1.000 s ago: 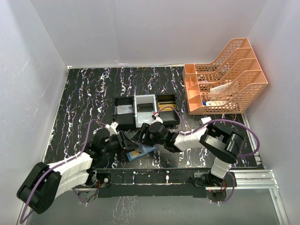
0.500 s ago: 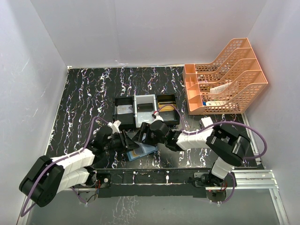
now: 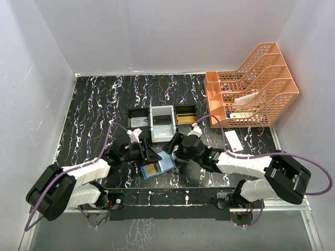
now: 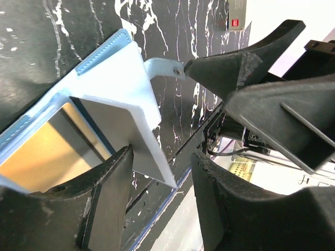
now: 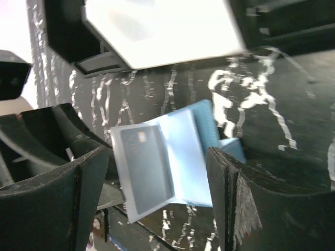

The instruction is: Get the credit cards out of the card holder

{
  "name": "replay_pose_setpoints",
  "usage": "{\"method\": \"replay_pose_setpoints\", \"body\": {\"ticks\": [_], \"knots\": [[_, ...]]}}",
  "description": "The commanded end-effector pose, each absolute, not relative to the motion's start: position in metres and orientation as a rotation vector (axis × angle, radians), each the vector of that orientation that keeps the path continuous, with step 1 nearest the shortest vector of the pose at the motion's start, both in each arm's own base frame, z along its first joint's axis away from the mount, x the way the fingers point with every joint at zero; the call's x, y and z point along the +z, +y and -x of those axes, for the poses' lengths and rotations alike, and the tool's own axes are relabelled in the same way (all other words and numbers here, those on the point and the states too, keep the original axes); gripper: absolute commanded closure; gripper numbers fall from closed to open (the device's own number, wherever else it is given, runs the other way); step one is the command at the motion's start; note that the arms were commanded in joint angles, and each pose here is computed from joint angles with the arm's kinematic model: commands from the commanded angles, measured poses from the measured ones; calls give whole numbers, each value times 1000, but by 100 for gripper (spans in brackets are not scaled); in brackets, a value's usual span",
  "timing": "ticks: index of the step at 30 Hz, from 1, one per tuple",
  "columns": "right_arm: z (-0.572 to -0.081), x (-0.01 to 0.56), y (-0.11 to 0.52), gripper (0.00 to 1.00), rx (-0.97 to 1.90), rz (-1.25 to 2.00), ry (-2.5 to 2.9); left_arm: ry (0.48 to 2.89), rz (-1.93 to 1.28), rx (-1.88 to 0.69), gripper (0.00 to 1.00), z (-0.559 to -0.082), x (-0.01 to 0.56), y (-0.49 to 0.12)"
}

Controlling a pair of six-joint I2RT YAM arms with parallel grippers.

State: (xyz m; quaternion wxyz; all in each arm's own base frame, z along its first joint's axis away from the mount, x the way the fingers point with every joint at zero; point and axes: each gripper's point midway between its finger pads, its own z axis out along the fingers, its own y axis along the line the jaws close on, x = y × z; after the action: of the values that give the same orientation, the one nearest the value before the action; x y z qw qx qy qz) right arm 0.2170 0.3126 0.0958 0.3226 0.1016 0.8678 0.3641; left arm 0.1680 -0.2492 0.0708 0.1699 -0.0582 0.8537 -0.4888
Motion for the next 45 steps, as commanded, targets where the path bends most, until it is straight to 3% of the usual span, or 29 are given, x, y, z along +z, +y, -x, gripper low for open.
{"method": "replay_pose_setpoints", "body": {"ticks": [1,9,16,21,36,45], "knots": [[-224,96,286,28,922,-395,2204,2399,20,-1462,51,-169,87,-274],[-221,106,272,42,960,-419,2144,2413,-54,-1383,36,-174,92,-290],[-213,127,301,58,1123,-202,2101,2479,86,-1095,41,-175,70,-251],[-207,117,332,70,1162,-22,2180,2496,127,-1080,47,-172,60,-246],[-199,0,292,81,748,-184,2559,2578,173,-1034,55,-175,35,-249],[-187,-18,284,82,774,-221,2606,2615,258,-965,56,-169,16,-236]]}}
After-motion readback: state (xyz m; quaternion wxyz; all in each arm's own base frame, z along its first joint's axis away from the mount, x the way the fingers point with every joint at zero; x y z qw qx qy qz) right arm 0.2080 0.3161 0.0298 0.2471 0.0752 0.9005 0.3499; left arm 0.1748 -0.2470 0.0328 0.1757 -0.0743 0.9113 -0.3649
